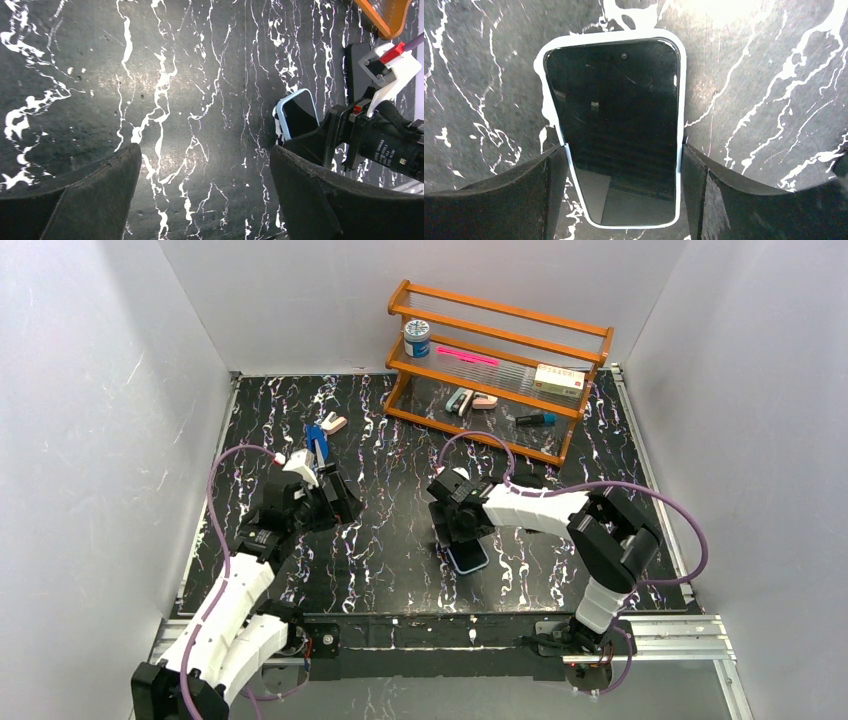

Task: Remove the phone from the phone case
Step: Pick up the phone at the center of the board.

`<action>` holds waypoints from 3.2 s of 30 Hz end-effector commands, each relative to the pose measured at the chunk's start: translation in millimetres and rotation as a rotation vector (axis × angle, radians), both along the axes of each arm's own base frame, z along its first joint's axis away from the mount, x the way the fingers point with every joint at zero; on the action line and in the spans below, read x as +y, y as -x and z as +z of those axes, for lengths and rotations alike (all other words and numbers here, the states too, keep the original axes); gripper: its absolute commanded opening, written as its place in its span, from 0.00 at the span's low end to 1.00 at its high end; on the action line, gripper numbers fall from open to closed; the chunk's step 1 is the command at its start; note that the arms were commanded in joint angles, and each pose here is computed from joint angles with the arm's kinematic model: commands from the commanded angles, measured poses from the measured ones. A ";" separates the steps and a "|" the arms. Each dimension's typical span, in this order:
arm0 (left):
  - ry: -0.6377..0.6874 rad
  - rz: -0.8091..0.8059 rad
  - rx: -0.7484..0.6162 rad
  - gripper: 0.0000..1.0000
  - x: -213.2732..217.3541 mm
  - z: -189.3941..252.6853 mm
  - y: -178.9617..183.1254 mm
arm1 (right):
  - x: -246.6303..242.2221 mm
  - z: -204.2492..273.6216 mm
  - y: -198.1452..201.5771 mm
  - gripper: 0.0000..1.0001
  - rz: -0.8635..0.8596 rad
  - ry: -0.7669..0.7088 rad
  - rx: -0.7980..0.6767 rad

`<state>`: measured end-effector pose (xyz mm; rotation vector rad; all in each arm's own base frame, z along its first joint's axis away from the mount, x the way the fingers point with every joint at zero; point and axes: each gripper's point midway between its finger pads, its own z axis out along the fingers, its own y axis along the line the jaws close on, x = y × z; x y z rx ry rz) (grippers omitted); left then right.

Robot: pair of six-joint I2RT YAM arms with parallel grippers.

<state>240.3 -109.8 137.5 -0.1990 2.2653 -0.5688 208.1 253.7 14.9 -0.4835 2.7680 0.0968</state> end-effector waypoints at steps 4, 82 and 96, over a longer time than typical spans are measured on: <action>0.120 -0.051 0.026 0.96 -33.1 -7.9 -1.8 | -2.0 -43.3 -12.6 0.57 -0.012 0.056 -0.021; 0.652 0.074 -0.153 0.00 -119.0 48.0 -58.3 | 101.7 170.9 -44.5 0.92 0.265 -0.993 -0.452; 0.769 0.201 -0.354 0.00 -78.2 94.6 -60.9 | 70.1 209.3 -19.2 0.99 0.214 -1.222 -0.428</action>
